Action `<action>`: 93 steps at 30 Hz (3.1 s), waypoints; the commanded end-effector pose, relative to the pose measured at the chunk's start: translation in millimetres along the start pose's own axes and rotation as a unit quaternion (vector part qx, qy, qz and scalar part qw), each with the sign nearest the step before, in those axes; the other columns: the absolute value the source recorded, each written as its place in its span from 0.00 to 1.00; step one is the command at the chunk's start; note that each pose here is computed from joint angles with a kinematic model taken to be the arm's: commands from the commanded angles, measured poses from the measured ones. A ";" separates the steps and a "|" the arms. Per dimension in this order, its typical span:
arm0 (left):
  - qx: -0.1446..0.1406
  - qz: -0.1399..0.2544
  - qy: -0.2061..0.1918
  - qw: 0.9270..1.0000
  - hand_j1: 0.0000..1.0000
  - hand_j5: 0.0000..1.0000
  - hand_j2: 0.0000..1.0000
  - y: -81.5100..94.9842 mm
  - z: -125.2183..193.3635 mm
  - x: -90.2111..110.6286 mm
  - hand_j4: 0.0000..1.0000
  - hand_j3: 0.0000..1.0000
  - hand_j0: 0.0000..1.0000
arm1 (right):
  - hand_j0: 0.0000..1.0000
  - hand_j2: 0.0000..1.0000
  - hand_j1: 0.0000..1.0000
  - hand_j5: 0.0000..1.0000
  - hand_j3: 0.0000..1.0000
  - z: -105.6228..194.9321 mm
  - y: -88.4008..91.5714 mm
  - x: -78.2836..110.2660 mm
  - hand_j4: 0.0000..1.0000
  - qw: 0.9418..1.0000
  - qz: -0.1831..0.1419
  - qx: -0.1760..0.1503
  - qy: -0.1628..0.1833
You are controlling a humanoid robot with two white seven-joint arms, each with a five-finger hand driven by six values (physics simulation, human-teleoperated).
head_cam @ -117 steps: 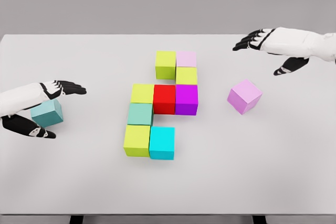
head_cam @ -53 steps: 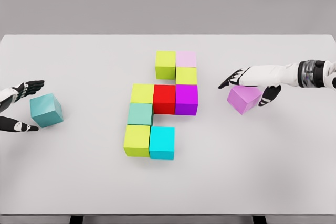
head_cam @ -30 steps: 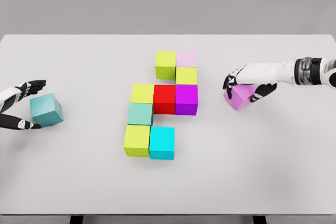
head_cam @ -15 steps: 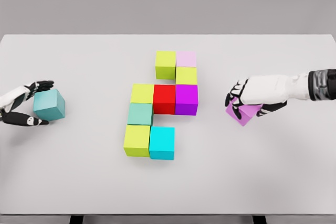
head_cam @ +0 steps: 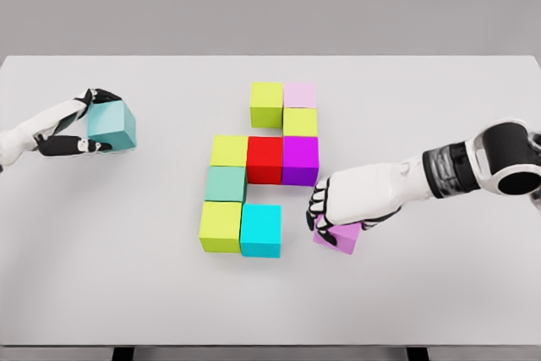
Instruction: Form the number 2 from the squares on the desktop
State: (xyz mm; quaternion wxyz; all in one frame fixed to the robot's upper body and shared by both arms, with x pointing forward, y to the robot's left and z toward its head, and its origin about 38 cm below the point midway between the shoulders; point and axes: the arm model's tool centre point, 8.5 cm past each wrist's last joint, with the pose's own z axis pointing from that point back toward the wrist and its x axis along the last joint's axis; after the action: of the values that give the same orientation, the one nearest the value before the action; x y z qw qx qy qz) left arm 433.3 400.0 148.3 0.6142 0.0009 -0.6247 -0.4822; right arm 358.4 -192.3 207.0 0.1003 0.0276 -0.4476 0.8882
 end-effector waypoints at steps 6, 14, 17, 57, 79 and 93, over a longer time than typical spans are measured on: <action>-0.046 -0.022 -0.030 0.998 0.26 0.26 0.26 -29.3 -88.4 24.0 0.26 0.26 0.26 | 0.42 0.42 0.42 0.42 0.42 -23.8 -8.5 8.8 0.42 0.999 0.013 0.006 -0.033; -0.063 -0.023 -0.036 0.997 0.26 0.26 0.26 -37.7 -152.5 46.1 0.26 0.26 0.26 | 1.00 1.00 1.00 1.00 1.00 -10.8 -21.5 1.6 1.00 1.000 0.025 -0.007 -0.014; -0.061 -0.012 -0.035 0.997 0.26 0.26 0.26 -36.7 -165.4 50.1 0.26 0.26 0.26 | 1.00 1.00 1.00 1.00 1.00 3.1 -25.7 -4.0 1.00 0.999 0.028 -0.015 0.006; -0.067 -0.005 -0.033 0.997 0.87 0.87 0.87 -42.8 -196.2 55.6 0.87 0.87 0.87 | 1.00 1.00 1.00 1.00 1.00 44.6 52.3 -4.4 1.00 0.996 -0.047 0.031 0.066; -0.045 0.043 -0.050 0.997 0.87 0.87 0.87 -55.7 -213.9 65.4 0.87 0.87 0.87 | 1.00 1.00 1.00 1.00 1.00 21.3 52.2 4.4 1.00 0.998 -0.055 0.033 0.025; -0.037 0.061 -0.054 0.996 0.87 0.87 0.87 -56.3 -219.2 68.3 0.87 0.87 0.87 | 1.00 1.00 1.00 1.00 1.00 40.7 34.1 -19.4 1.00 0.997 -0.043 0.024 0.065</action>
State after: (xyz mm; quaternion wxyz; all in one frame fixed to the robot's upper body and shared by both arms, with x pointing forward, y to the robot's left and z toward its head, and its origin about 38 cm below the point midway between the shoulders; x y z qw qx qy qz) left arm 551.3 199.3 118.3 0.6060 -0.0809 -0.6341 -0.4735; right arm 365.0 -240.6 205.6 0.1503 -0.0063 -0.4191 0.8954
